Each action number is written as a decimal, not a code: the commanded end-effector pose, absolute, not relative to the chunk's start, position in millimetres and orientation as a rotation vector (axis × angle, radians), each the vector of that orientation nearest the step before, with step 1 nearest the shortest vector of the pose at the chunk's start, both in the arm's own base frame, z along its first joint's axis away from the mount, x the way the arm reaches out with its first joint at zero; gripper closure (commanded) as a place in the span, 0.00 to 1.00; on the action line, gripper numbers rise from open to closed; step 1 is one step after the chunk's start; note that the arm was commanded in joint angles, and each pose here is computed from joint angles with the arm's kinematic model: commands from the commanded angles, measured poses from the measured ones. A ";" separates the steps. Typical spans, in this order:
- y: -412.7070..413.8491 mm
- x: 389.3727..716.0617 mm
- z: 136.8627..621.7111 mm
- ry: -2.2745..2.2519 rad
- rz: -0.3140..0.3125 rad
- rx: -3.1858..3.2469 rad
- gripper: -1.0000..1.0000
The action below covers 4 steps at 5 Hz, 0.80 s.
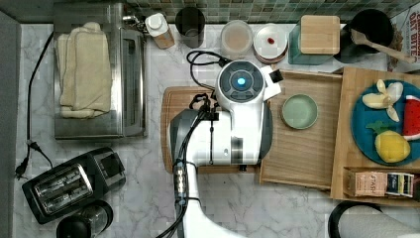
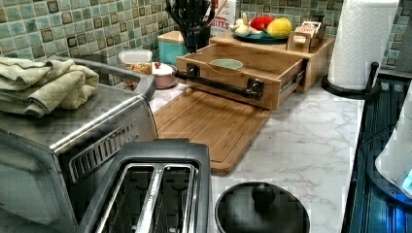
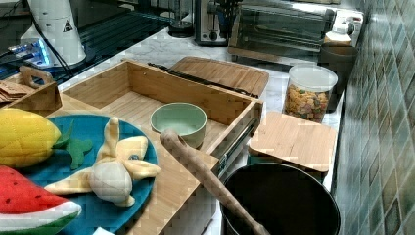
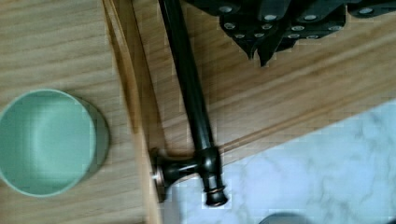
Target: Close the drawer.
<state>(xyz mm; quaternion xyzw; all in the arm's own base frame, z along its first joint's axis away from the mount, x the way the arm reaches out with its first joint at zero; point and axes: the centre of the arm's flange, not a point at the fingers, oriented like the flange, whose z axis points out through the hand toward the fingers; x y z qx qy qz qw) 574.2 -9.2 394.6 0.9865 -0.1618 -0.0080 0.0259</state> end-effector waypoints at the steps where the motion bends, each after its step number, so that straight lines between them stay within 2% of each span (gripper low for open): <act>1: 39.6 576.2 328.1 -0.044 -0.040 2.981 1.00; 2: 34.1 582.9 306.9 -0.126 -0.055 2.944 1.00; 4: 15.8 576.1 289.5 -0.151 0.020 2.942 1.00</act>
